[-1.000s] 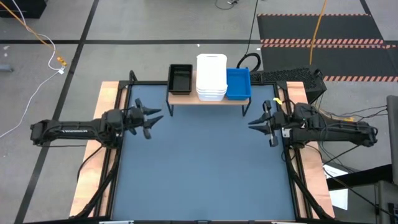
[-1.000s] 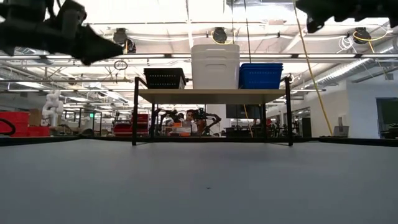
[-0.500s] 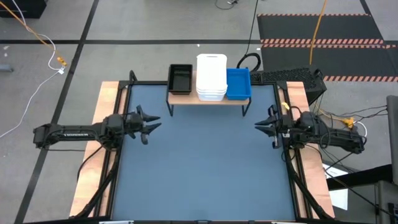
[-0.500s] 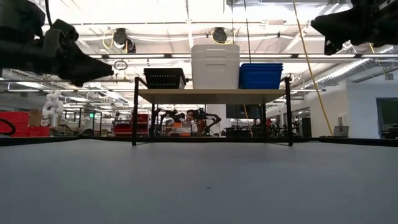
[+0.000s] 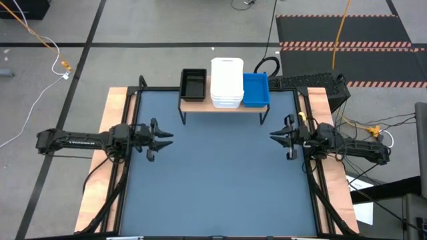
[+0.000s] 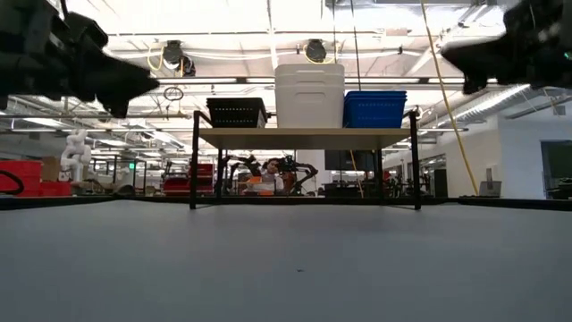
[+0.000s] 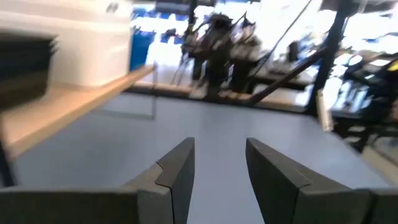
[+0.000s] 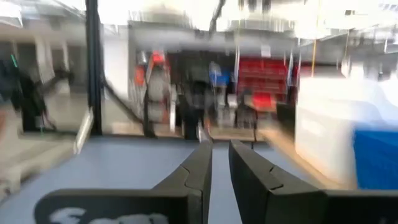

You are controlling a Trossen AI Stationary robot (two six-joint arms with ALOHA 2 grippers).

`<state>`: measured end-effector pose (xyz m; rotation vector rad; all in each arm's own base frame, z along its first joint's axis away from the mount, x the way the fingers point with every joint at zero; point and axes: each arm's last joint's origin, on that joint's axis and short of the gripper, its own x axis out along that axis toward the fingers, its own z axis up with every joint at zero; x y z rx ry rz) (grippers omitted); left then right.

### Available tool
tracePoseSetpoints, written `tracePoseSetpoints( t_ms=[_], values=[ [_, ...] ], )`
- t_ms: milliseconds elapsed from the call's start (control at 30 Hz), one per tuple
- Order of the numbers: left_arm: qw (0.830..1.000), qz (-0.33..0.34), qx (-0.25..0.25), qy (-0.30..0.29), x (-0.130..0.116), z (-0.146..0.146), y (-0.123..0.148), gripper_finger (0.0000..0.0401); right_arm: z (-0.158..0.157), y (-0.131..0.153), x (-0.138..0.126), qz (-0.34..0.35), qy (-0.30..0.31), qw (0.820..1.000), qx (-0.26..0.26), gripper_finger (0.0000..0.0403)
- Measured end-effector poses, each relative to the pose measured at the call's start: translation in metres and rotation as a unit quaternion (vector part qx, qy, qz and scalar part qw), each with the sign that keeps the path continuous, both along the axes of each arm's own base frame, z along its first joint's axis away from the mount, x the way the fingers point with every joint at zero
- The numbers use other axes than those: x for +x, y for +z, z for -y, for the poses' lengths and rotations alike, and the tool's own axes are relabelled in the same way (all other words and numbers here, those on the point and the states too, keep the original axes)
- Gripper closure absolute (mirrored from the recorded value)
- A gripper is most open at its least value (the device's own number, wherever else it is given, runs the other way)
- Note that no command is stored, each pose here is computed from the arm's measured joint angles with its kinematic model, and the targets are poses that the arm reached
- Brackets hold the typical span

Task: Stack baskets on shelf by color
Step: Return to Home Position

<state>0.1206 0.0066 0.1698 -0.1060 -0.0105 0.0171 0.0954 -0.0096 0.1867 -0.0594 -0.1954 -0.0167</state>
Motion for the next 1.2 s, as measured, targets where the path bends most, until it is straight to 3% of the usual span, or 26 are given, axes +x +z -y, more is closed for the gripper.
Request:
tracePoseSetpoints(
  t_ms=[133,300,467,567,800,967,1200],
  values=[
    [0.999,0.033,0.011,-0.026,0.001,0.006,0.006,0.0256,0.002,-0.009,0.003,-0.050,-0.025,0.998,0.008,0.0355],
    [0.999,0.036,0.022,-0.014,0.001,0.006,0.007,0.0256,0.004,-0.007,0.002,-0.036,-0.063,0.997,0.015,0.0355],
    [0.999,0.031,-0.016,-0.007,-0.001,0.006,0.006,0.0256,0.004,-0.008,0.002,-0.042,-0.057,0.997,0.028,0.0355],
    [1.000,0.025,-0.003,-0.004,-0.002,0.006,0.005,0.0256,0.004,-0.008,0.003,-0.044,-0.060,0.997,0.021,0.0355],
    [0.996,-0.089,0.017,0.015,-0.002,0.005,-0.017,0.0256,0.004,-0.007,0.002,-0.041,-0.072,0.995,-0.052,0.0355],
    [0.984,-0.172,-0.040,0.022,-0.005,0.005,-0.032,0.0256,0.004,-0.007,0.003,-0.043,-0.072,0.995,-0.055,0.0355],
    [0.986,-0.140,-0.090,0.032,-0.002,0.004,-0.027,0.0256,0.004,-0.007,0.003,-0.043,-0.072,0.995,-0.055,0.0355]
  ],
)
